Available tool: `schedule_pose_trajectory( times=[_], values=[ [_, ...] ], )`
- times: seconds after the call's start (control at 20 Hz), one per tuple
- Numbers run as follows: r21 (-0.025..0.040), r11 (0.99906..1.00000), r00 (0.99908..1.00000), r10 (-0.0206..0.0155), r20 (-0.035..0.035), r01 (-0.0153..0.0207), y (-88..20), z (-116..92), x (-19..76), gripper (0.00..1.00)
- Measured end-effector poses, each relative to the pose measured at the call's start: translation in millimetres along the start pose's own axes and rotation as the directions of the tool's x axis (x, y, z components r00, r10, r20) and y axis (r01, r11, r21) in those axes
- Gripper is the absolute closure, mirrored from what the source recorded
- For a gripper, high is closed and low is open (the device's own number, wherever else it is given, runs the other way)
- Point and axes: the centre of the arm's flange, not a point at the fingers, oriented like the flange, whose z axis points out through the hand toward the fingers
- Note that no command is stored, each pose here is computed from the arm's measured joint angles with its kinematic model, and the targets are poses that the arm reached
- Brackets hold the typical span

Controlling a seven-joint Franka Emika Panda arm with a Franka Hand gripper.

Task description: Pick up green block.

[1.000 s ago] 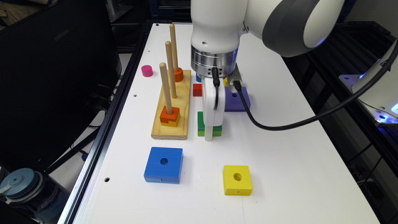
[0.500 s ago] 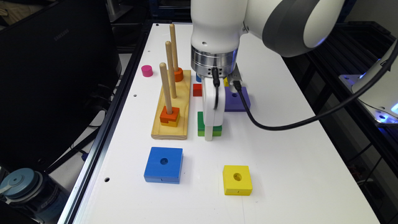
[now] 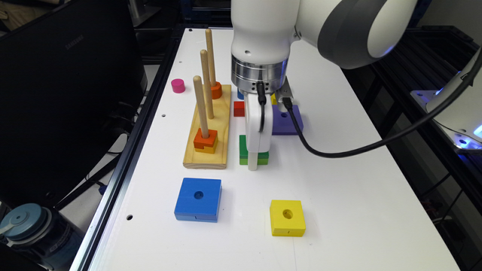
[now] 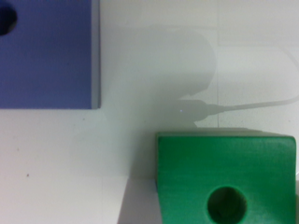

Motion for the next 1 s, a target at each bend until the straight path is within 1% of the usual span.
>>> schedule_pose_trajectory(
  times=[0.1,0.2,0.25,0.3,0.4,0.45,0.5,0.6,0.65,0.7,0.75,0.8,0.85,0.9,1.0],
  values=[
    [0.0031,0.999995,0.999989,-0.0003,-0.0046,0.0003,-1.0,-3.5,0.2,1.0],
    [0.0049,0.999988,0.999931,-0.0005,-0.0117,0.0006,-2.7,-10.8,0.0,1.0],
    [0.004,0.999992,0.999868,-0.0003,-0.0162,0.0004,-4.0,-17.4,-0.5,1.0],
    [0.0026,0.999996,0.999797,0.0008,-0.0201,-0.0008,-5.3,-25.3,-1.2,1.0],
    [-0.0017,0.999997,0.999711,0.0019,-0.024,-0.0019,-6.0,-36.5,-3.1,1.0],
    [-0.0037,0.999986,0.999684,0.0037,-0.0249,-0.0038,-5.4,-41.3,-4.4,1.0],
    [-0.0047,0.999979,0.999667,0.0043,-0.0254,-0.0044,-4.4,-43.1,-4.9,1.0],
    [-0.0065,0.999962,0.999676,0.0056,-0.0248,-0.0058,-2.7,-42.9,-4.5,1.0],
    [-0.0064,0.999959,0.999668,0.0063,-0.025,-0.0064,-2.4,-43.0,-4.2,1.0],
    [-0.0052,0.999964,0.999628,0.0065,-0.0265,-0.0067,-2.6,-43.9,-3.9,1.0],
    [-0.0017,0.999975,0.999475,0.0068,-0.0317,-0.0069,-3.6,-48.3,-3.3,1.0],
    [-0.0009,0.999969,0.999312,0.0078,-0.0363,-0.0078,-4.4,-54.5,-3.4,1.0],
    [-0.0015,0.99996,0.999205,0.0087,-0.0389,-0.0088,-5.1,-61.7,-4.1,1.0],
    [-0.0034,0.999952,0.999183,0.009,-0.0394,-0.0091,-5.5,-70.6,-5.0,1.0],
    [-0.0063,0.99994,0.999284,0.0087,-0.0368,-0.009,-4.5,-81.2,-5.8,1.0]
  ],
)
